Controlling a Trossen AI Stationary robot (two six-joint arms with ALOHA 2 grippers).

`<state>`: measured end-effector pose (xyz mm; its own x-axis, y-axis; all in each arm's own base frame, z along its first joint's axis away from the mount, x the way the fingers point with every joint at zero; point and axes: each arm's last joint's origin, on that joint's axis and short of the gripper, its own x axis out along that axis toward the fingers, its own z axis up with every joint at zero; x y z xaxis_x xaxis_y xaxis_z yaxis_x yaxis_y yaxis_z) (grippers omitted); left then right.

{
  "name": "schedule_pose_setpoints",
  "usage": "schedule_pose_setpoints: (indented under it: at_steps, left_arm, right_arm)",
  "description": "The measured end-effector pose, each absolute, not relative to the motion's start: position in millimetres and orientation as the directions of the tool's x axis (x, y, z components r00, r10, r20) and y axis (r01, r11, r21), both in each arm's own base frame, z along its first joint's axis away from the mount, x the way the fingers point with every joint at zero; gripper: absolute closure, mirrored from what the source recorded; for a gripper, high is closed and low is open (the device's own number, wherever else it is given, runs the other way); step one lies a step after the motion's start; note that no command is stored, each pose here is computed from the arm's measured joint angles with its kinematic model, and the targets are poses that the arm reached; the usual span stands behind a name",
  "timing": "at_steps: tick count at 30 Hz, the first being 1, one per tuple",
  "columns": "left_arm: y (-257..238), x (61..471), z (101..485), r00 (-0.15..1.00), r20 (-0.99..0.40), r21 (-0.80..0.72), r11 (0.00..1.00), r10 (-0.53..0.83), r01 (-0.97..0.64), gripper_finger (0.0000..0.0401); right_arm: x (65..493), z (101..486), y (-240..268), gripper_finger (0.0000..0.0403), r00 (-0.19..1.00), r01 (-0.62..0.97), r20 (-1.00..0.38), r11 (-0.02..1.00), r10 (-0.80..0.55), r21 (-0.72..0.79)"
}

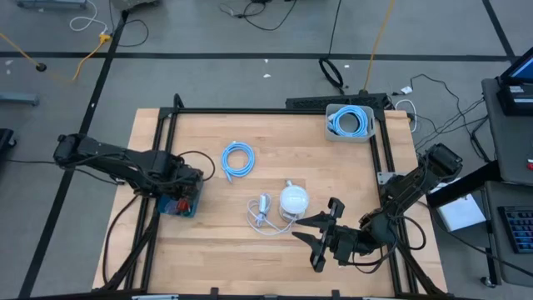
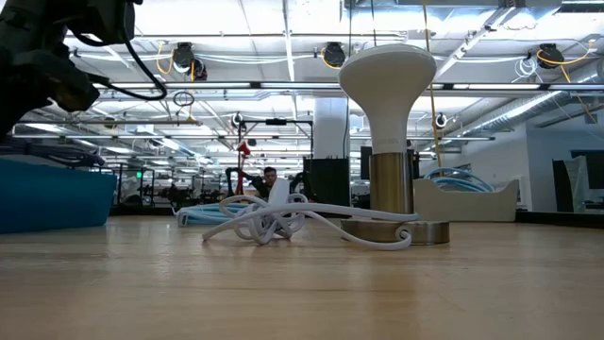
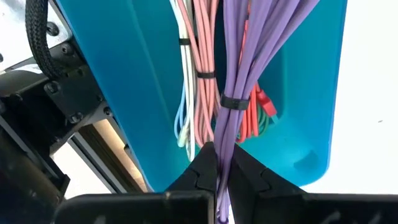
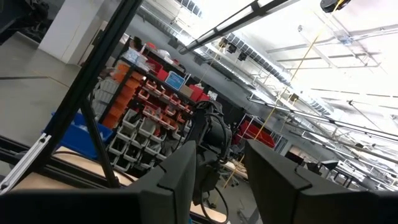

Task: Pick & Place USB Port
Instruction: Put the violet charger cable into the blue bin, then put the blue HDMI cable into the gray bin

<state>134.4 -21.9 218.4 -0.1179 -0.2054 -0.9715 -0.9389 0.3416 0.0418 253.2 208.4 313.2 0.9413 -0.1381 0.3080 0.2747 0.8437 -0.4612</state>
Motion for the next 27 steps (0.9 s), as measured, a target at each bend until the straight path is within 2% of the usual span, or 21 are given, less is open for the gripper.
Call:
schedule_pose_setpoints:
  at_steps: [3,11,15,19,23,27]
  left_arm:
    - [-22,135,218,-0.116,-0.974,0.046,0.334,-0.193,-0.942,0.0367]
    - [-24,134,218,-0.120,-0.974,0.043,0.359,-0.194,-0.932,0.0219]
    - [-25,134,218,-0.119,-0.976,0.039,0.393,-0.181,-0.919,0.0165]
    - [-20,138,222,-0.072,-0.997,0.048,0.477,-0.033,-0.877,0.0143]
    - [-6,154,248,0.099,-0.973,0.037,0.560,0.209,-0.828,0.0146]
    - [11,168,280,0.243,-0.906,-0.023,0.535,0.345,-0.845,0.0156]
  right_arm:
    - [253,313,208,0.0273,0.941,0.275,0.308,0.844,-0.138,-0.461]
    - [253,313,208,0.0273,0.941,0.275,0.308,0.844,-0.138,-0.461]
    - [253,313,208,0.0273,0.941,0.274,0.308,0.844,-0.138,-0.461]
    - [253,313,208,0.0273,0.941,0.274,0.308,0.844,-0.138,-0.461]
    - [253,313,208,0.0273,0.941,0.275,0.310,0.845,-0.138,-0.459]
    - [253,314,208,0.0273,0.938,0.277,0.318,0.848,-0.138,-0.452]
